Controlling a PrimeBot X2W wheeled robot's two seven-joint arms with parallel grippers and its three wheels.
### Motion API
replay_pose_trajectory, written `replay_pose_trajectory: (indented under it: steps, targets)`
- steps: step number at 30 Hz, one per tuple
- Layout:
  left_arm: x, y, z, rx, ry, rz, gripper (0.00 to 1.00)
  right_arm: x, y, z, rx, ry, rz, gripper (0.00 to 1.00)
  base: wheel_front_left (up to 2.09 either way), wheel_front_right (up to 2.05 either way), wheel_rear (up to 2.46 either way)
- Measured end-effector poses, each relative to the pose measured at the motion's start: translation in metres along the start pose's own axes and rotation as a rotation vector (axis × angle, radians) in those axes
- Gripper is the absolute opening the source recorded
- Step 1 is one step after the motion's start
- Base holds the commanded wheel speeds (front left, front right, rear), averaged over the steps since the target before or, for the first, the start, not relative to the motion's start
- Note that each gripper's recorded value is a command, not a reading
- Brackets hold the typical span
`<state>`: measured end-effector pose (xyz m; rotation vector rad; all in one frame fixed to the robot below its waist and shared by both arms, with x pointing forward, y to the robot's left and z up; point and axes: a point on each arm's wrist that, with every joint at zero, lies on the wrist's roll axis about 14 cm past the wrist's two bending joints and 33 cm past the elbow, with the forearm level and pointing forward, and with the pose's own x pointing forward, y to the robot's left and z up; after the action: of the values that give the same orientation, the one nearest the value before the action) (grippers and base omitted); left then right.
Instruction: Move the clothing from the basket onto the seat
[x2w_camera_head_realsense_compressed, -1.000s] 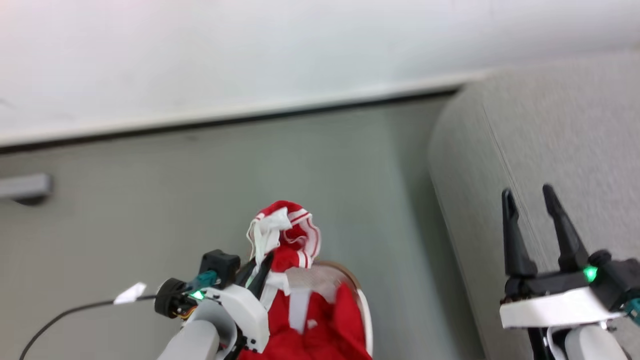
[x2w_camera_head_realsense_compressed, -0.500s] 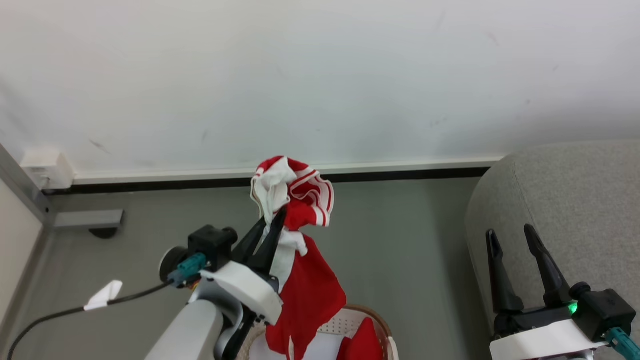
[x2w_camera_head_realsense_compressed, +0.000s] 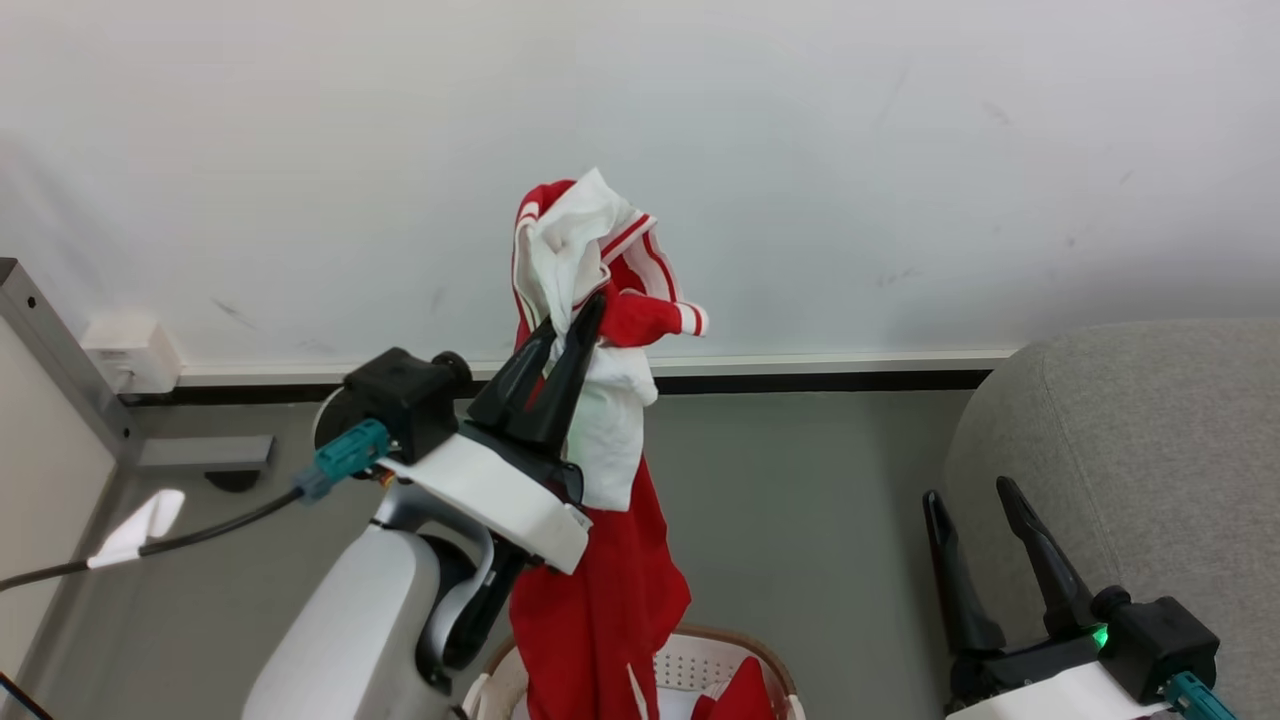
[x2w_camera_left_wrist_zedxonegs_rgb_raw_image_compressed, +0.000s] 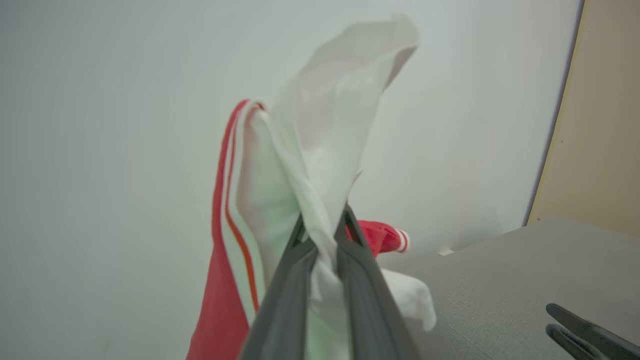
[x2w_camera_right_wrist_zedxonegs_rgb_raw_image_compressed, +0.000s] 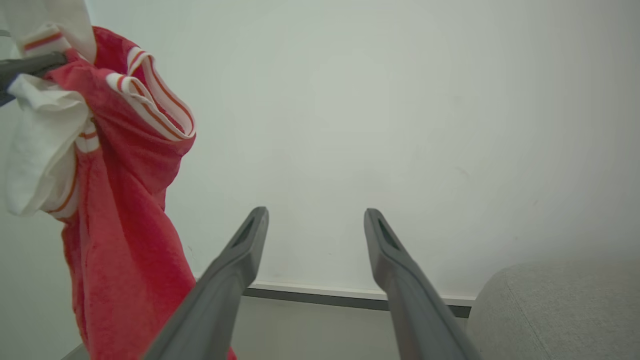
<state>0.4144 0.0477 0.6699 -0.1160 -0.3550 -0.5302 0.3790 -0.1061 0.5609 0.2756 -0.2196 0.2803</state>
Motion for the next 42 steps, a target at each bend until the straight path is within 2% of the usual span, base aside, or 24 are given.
replay_pose_trajectory:
  steps: [9,24,30,40,41,42]
  targets:
    - [-0.002,-0.005,0.005,-0.002,0.002,-0.009,0.0,-0.001,0.028,-0.011,0.021,0.033,0.082,1.0,0.0,0.0,0.0]
    - [-0.008,-0.033,0.007,-0.012,0.022,-0.067,0.0,0.0,0.134,-0.067,0.035,0.222,0.438,1.0,0.0,0.0,0.0]
    - [-0.018,-0.047,0.011,-0.017,0.031,-0.093,0.0,0.007,0.156,-0.078,0.038,0.263,0.507,1.0,0.0,0.0,0.0]
    - [-0.041,-0.066,0.024,-0.048,0.027,-0.117,0.0,0.008,0.173,-0.103,0.026,0.344,0.556,1.0,0.0,0.0,0.0]
    - [-0.043,-0.066,0.025,-0.056,0.023,-0.112,0.0,0.009,0.175,-0.103,0.027,0.345,0.559,0.96,0.0,0.0,0.0]
    - [-0.045,-0.065,0.027,-0.057,0.02,-0.108,0.0,0.01,0.177,-0.103,0.028,0.344,0.564,0.07,0.0,0.0,0.0]
